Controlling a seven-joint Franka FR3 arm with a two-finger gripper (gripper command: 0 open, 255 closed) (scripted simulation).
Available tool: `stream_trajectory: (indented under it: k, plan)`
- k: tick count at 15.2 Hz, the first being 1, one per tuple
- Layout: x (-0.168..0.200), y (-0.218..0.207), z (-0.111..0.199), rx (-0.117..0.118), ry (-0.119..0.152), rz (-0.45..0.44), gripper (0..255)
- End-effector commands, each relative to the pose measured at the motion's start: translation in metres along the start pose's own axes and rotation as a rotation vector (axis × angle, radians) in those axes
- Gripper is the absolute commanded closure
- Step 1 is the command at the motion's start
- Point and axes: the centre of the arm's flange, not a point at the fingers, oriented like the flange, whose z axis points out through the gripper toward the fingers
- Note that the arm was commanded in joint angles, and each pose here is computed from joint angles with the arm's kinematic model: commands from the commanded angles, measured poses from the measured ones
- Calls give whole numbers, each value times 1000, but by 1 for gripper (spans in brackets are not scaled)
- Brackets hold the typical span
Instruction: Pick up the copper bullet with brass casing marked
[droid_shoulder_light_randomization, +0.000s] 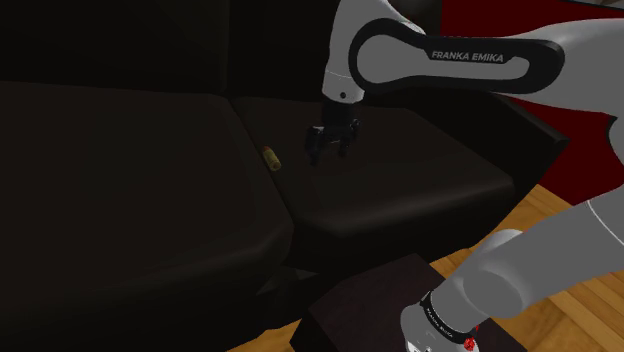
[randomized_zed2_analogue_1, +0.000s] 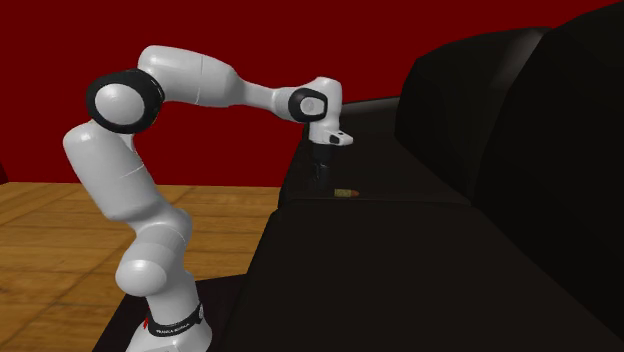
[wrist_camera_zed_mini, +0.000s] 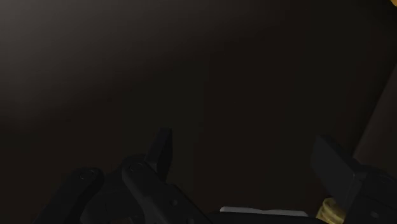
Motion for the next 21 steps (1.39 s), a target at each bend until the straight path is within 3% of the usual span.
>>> stream_trajectory:
  k: [1,10,20,21]
  plan:
    - [21,-15,0,2,8,38,0]
    - [112,-84,-4,6,43,189,0]
    - [121,-90,35,6,45,197,0]
    - [121,-91,35,6,45,197,255]
